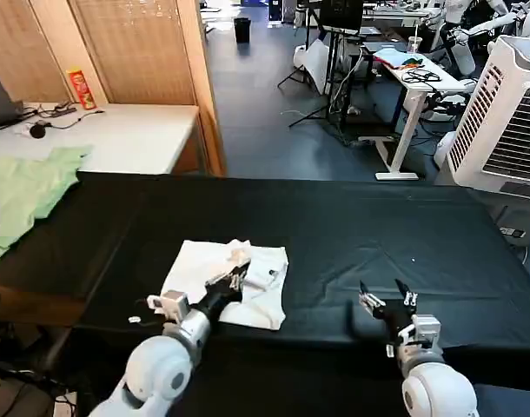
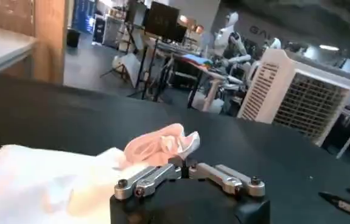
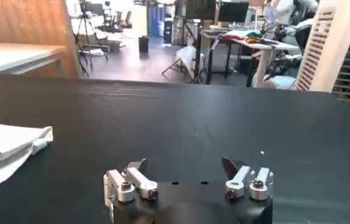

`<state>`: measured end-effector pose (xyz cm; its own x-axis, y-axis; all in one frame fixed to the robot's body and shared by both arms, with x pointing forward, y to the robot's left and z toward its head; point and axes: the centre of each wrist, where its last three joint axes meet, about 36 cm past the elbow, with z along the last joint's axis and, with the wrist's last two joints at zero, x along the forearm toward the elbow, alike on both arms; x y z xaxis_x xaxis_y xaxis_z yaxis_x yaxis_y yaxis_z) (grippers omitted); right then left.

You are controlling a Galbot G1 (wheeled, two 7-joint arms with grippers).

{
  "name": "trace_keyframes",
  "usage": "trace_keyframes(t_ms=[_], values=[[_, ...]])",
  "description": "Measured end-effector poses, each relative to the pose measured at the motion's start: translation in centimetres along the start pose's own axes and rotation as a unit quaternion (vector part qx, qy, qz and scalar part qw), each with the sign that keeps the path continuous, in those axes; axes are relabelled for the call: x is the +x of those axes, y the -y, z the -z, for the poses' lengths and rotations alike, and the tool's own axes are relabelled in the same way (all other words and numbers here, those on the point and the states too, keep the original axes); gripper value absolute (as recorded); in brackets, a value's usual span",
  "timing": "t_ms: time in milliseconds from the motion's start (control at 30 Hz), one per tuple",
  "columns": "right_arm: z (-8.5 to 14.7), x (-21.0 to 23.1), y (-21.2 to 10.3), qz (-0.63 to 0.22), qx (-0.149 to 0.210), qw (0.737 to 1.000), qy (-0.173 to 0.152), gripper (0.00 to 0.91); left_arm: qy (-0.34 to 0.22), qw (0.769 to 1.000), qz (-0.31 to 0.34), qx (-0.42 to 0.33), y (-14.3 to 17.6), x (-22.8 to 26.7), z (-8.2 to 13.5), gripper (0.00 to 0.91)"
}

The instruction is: Fold and organize the clothes.

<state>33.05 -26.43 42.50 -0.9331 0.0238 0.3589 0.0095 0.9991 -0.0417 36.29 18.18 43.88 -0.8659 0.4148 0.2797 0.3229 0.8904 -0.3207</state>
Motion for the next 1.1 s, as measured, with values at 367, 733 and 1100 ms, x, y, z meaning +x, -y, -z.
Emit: trace_keyframes(t_ms=[367,733,1100], values=[[0.1,-0.5,-0.2,0.006,0.002,1.0,0.002,0.878,-0.007,1.0,0.007,0.01,1.1,-0.8,-1.7,0.878],[0.3,-0.6,-0.7,0.064,0.006,0.998,0.022,0.878,-0.011,0.995,-0.023,0.093,4.1,-1.5,-3.2,0.878],[1.5,-2.4,-3.4,0.182,0.015,0.982,0.045,0.878,0.076,0.997,0.025,-0.024,0.8,0.2,-1.4,0.878]])
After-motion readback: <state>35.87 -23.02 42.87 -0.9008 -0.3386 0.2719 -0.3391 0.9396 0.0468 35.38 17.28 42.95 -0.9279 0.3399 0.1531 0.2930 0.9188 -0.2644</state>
